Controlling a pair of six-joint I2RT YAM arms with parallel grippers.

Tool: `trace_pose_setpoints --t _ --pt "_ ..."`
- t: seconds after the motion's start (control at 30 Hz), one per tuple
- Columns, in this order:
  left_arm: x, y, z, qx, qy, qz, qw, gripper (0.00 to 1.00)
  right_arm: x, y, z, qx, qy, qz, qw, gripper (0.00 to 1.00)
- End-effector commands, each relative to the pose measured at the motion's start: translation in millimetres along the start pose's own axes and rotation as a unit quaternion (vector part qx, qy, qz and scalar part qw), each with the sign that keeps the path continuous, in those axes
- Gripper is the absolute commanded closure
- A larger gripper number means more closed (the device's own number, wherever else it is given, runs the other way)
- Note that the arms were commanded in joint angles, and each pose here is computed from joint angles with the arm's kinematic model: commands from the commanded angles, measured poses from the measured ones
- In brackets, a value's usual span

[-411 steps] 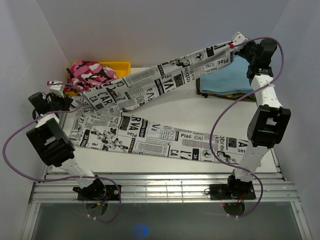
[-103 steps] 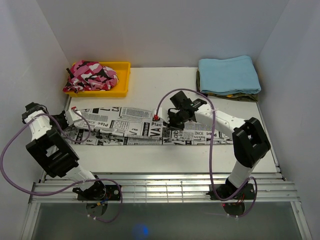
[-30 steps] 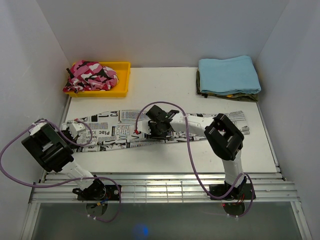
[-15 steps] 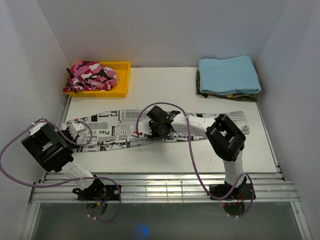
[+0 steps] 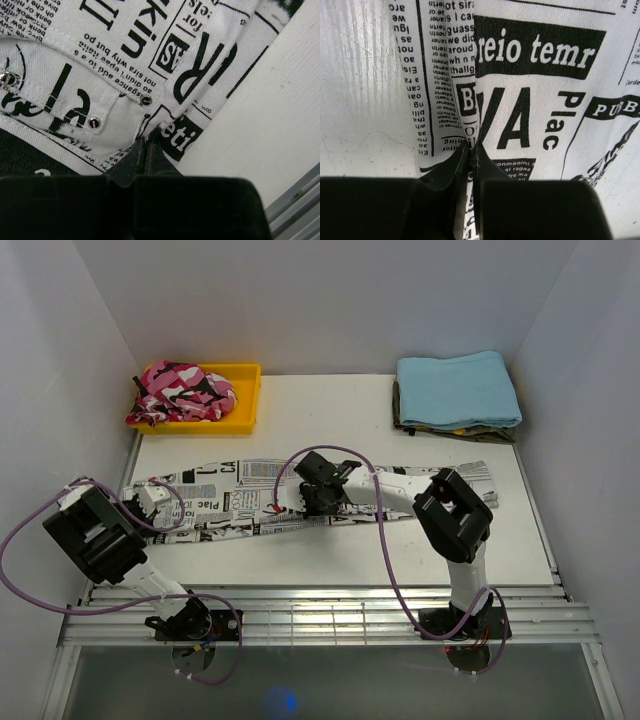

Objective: Fold and stack the trousers
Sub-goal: Fold the trousers

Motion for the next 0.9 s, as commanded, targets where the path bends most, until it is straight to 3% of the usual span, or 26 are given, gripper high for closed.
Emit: trace_pose_setpoints --t 0.0,0.23,0.4,0.63,0.87 --pt "-25.0 -0.3 -27.3 -0.021 0.039 -0.009 0.999 1.00 11.3 -11.4 32.0 -0.019 -0.019 0.008 1.000 0.92" --pt "-26.2 2.9 -25.8 -0.018 0.043 -0.004 0.999 1.00 19.3 -23.3 62.8 -0.038 -0.031 0.016 0.999 0.92" --pt "-27.6 6.7 -26.3 -0.017 0.045 0.004 0.999 1.00 16.4 -8.8 70.6 0.002 -0.032 0.013 0.999 0.92" --pt "-25.7 10.6 -22.2 -0.009 0.045 0.005 0.999 1.00 -5.6 28.8 45.0 0.069 -0.027 0.002 0.997 0.92" --pt "-15.4 17.9 -4.3 0.000 0.032 0.002 0.999 1.00 -32.8 39.9 -6.5 0.072 0.018 0.000 0.997 0.92"
Point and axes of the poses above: each gripper's point midway between its finger pads, its own z axis back along the fingers, its own y axis along the line the jaws close on, x = y × z, the point moved 6 cm from there along z, back along the fingers, and after that the axes turned 1 degree about z, right-handed, at the moved point
